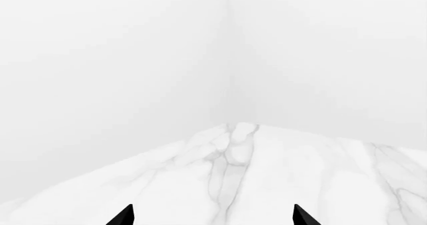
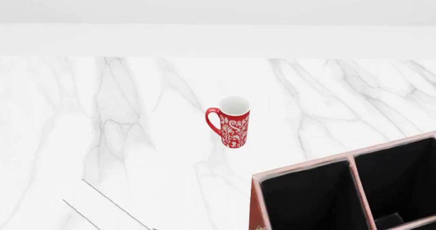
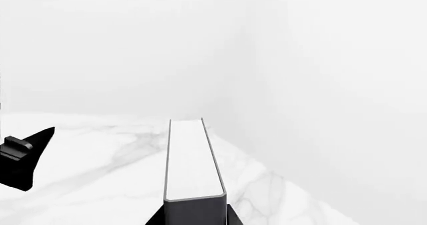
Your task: Pick up the book and place it in the left compartment of the caddy.
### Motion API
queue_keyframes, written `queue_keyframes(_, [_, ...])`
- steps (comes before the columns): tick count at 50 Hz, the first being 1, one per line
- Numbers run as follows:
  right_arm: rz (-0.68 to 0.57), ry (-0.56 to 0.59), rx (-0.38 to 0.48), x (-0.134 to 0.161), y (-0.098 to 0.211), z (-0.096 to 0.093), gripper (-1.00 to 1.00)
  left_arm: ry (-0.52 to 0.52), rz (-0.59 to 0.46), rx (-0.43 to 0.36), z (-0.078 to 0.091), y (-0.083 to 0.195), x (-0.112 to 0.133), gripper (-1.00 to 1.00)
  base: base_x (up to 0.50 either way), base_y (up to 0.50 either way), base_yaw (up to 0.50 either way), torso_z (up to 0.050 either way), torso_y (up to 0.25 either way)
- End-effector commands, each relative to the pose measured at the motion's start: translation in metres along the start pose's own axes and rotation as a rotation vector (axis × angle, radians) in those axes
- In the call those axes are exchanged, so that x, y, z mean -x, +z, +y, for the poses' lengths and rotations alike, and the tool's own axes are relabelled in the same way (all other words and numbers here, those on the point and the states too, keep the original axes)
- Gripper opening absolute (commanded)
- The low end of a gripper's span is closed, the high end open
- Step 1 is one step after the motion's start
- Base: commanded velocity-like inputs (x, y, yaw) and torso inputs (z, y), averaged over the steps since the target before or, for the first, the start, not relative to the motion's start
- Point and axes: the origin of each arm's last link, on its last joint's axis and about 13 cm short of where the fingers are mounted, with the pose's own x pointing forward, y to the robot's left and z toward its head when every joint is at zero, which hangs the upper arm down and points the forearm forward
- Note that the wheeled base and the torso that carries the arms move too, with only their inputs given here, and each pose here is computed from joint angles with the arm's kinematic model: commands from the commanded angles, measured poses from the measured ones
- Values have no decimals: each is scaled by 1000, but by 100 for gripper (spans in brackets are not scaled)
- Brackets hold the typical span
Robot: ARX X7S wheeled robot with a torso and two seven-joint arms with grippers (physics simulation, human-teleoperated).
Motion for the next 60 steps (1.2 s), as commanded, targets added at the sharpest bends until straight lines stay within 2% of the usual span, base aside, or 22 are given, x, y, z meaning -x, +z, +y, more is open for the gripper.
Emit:
queue_keyframes(1, [-97,-177,10,10,23,-7,-100,-1,-2,2,0,0,0,100,0,0,0,0,0])
queue_keyframes(10, [-163,-265,38,18,50,-13,-100,-1,-2,6,0,0,1,100,0,0,0,0,1])
queue_keyframes(20, [-230,-385,25,24,80,-20,-100,-1,-3,6,0,0,1,100,0,0,0,0,1])
queue_keyframes(36, [-320,-454,76,43,126,-14,-100,-4,1,10,-1,-1,0,100,0,0,0,0,1])
queue_keyframes(42, [-347,-485,110,50,136,-16,-100,-2,0,13,0,-1,0,100,0,0,0,0,2])
queue_keyframes(47, [-320,-538,148,59,137,-19,-100,-4,0,12,-1,-1,0,100,0,0,0,0,0])
queue_keyframes(54, [-308,-608,191,83,148,-23,-100,-7,-3,13,-2,0,0,100,0,0,0,0,1])
queue_keyframes(60, [-261,-677,241,89,138,-19,-100,-11,-8,12,-2,1,0,100,0,0,0,0,0])
